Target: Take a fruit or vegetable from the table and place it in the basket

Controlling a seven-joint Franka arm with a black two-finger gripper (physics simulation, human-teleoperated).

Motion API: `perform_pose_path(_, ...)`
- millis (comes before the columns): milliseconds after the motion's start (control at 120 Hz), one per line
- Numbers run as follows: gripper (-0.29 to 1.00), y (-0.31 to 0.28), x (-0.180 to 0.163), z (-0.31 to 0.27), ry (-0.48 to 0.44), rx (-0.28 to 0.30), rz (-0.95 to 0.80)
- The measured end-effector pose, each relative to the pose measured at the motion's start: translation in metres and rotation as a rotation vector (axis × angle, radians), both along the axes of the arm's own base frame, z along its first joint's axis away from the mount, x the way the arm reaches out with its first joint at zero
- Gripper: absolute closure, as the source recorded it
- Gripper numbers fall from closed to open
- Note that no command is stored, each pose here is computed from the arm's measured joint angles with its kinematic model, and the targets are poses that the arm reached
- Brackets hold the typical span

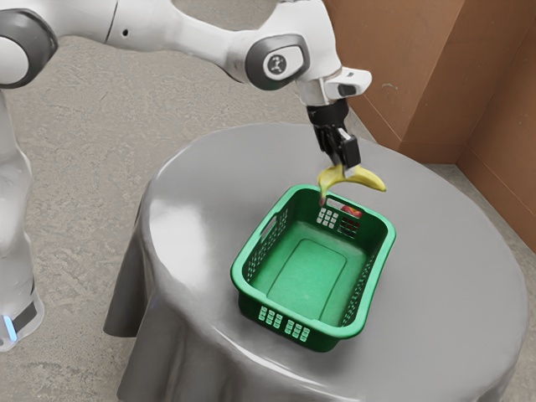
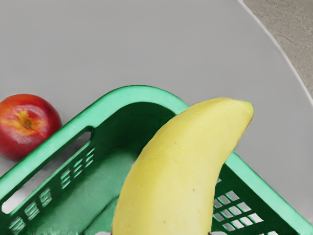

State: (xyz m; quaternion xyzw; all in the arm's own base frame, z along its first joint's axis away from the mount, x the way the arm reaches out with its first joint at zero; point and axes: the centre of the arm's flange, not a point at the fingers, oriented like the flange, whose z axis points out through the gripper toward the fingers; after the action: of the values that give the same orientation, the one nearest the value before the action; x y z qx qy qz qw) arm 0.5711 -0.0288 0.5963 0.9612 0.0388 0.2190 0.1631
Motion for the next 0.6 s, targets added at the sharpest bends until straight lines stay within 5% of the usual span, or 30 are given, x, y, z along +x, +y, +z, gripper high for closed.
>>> perform_pose_path(150,0.50,-0.021,-0.009,0.007,-0.008,-0.024,-0.004)
perform_pose_path(275,0.21,-0.036,-0.015,0.009,-0.005,-0.034,-0.020)
perform_pose_path(450,0.06,-0.036,-0.013,0.005,0.009,-0.044,-0.007)
perform_pose_path(600,0.02,0.010,-0.013,0.036,0.069,-0.165,0.265)
